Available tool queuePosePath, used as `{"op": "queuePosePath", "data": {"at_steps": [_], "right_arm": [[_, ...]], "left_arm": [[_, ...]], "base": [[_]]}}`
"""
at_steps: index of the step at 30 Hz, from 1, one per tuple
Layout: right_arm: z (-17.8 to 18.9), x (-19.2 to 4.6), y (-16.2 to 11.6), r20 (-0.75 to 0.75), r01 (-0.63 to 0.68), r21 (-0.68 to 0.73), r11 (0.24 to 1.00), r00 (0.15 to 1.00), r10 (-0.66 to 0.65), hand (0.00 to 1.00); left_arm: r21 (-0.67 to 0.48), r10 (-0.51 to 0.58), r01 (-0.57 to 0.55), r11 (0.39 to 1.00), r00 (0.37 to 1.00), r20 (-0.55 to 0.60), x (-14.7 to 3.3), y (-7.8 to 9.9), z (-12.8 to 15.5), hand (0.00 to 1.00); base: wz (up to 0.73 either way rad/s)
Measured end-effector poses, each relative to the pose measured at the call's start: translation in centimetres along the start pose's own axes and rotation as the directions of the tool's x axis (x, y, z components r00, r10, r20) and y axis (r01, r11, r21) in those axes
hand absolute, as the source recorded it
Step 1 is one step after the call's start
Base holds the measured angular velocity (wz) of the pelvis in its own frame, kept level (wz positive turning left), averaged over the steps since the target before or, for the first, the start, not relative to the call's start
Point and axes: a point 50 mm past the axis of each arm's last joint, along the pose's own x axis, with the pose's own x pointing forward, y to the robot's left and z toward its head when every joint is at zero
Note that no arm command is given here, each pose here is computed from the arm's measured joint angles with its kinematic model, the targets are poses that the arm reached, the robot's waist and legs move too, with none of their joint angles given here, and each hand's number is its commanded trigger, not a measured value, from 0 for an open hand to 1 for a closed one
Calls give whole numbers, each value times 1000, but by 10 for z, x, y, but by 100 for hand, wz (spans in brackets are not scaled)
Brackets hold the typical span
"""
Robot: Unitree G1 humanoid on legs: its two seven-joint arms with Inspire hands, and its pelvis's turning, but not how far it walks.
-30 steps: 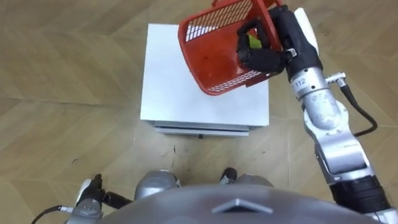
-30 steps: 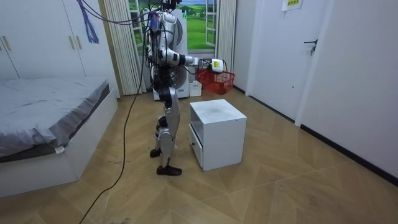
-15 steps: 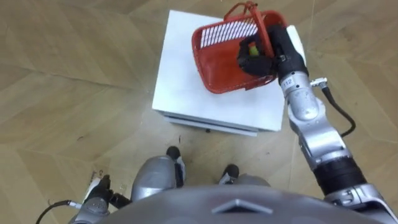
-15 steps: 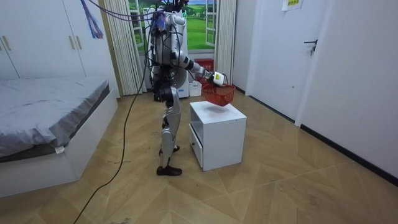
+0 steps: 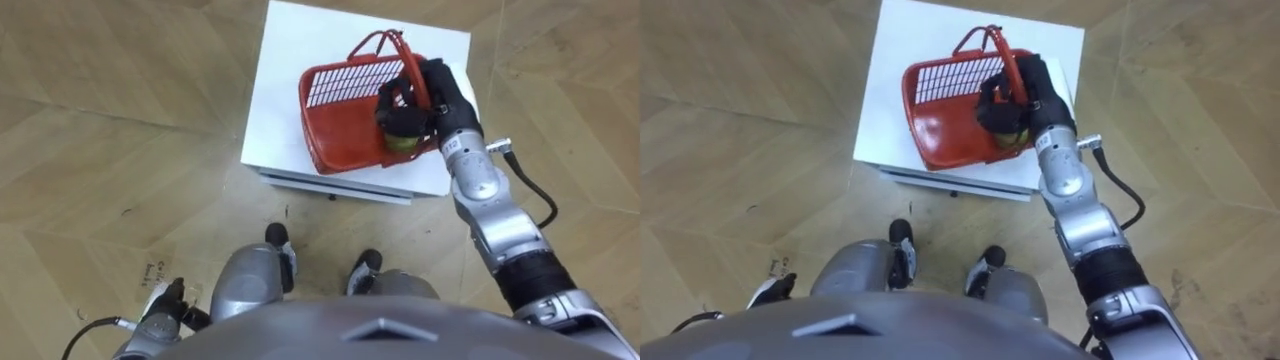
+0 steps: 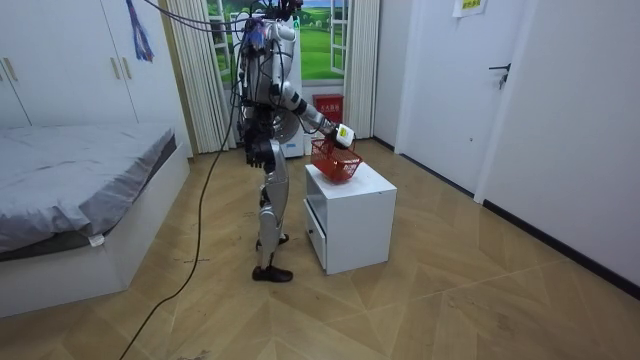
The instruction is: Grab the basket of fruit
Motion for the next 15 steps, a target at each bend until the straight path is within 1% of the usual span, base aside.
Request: {"op": "queuePosePath", "data": {"at_steps": [7,15], "right_arm": [[1,1,0,-2,9,19,1000,1000,-9,0],[2,2,0,3,18,17,1000,1000,-18,0]], "left_arm": [[-19,5,-5,1000,1000,-4,0,0,0,0],[-21,7,-7,1000,1000,-2,0,1,0,0]], "base": [[7],[0]]}}
